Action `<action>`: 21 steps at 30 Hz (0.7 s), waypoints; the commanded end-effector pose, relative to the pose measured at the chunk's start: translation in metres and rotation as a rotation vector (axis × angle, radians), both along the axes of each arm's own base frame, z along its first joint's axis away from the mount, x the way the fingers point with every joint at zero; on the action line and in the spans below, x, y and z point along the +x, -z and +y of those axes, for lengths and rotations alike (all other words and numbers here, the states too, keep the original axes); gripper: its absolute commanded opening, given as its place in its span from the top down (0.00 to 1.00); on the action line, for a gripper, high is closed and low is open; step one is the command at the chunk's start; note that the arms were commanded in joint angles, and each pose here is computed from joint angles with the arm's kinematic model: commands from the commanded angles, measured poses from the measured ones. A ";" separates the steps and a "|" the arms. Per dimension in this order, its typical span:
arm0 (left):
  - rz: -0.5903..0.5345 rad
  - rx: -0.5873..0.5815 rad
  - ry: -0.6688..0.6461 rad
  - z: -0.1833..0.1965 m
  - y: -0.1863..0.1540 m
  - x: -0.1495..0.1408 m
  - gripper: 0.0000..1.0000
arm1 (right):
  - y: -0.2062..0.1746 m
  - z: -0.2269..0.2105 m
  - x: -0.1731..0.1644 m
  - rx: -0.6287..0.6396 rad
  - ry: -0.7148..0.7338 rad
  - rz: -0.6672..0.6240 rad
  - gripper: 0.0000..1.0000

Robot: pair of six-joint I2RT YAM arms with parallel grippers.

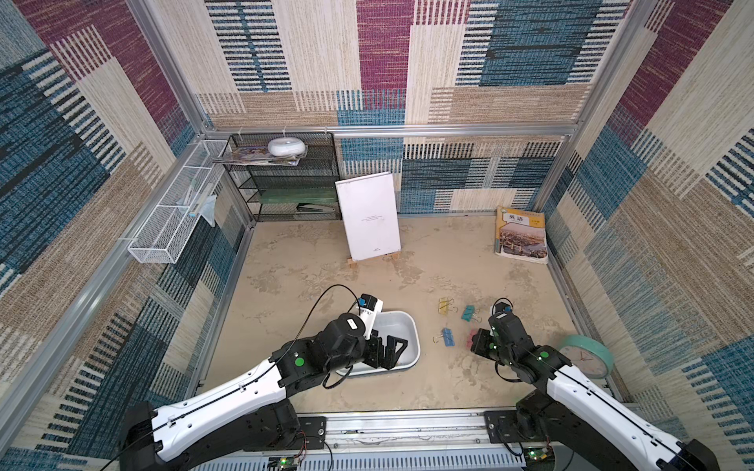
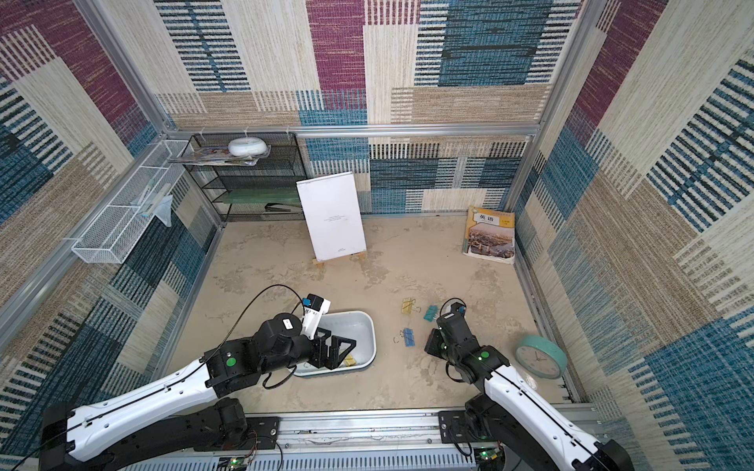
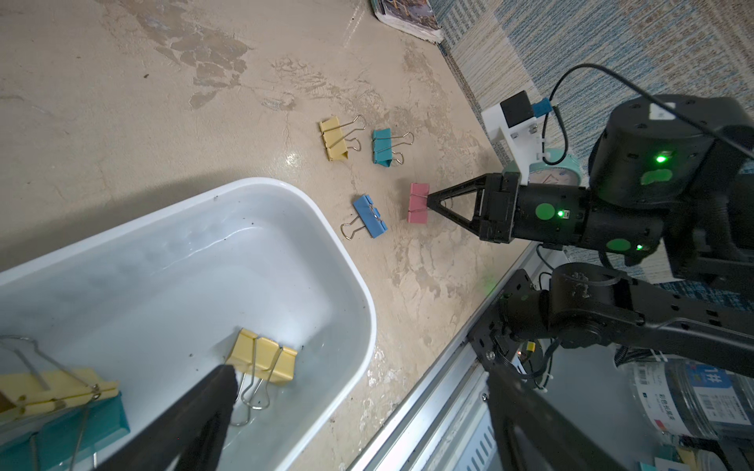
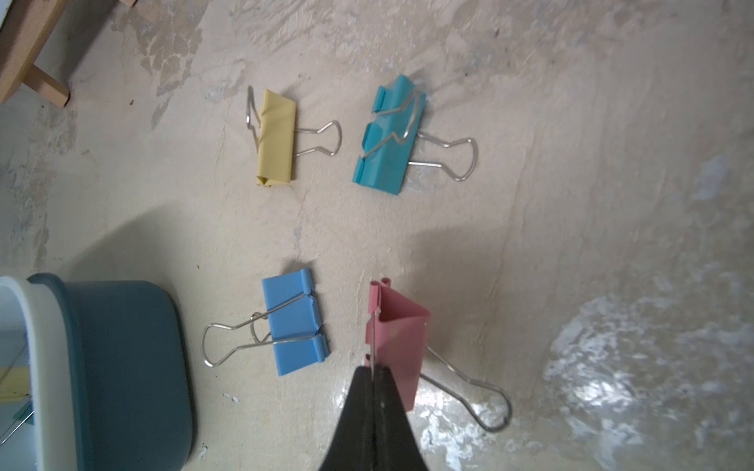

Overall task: Take out the binder clips from the storage box
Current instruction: Place the binder clip at the center of the board.

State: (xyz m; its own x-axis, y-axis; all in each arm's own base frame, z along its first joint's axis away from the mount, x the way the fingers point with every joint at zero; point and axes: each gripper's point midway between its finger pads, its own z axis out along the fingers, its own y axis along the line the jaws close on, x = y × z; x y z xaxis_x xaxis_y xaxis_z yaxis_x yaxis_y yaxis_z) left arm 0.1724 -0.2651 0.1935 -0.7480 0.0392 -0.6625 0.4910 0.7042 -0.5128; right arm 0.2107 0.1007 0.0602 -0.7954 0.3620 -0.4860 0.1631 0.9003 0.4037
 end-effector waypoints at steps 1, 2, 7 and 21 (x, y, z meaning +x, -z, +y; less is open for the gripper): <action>-0.025 -0.011 -0.003 -0.001 -0.005 0.003 0.01 | -0.002 0.007 0.007 0.044 -0.024 -0.024 1.00; -0.023 -0.008 -0.003 -0.001 -0.004 0.003 0.01 | 0.000 0.007 0.009 0.046 -0.023 -0.025 1.00; -0.017 0.011 -0.014 0.002 -0.001 0.003 0.01 | 0.005 0.008 0.014 0.060 -0.033 -0.016 0.93; -0.025 0.060 -0.085 0.018 0.001 0.008 0.01 | -0.047 0.013 0.017 0.075 -0.098 -0.134 0.51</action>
State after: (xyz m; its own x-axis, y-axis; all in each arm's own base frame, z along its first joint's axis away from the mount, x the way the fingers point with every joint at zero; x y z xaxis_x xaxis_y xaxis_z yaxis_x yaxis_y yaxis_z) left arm 0.1781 -0.2526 0.1911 -0.7410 0.0278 -0.6710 0.4561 0.7542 -0.4724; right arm 0.2301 0.1078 0.0982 -0.7468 0.3605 -0.5588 0.0644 0.8755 0.4788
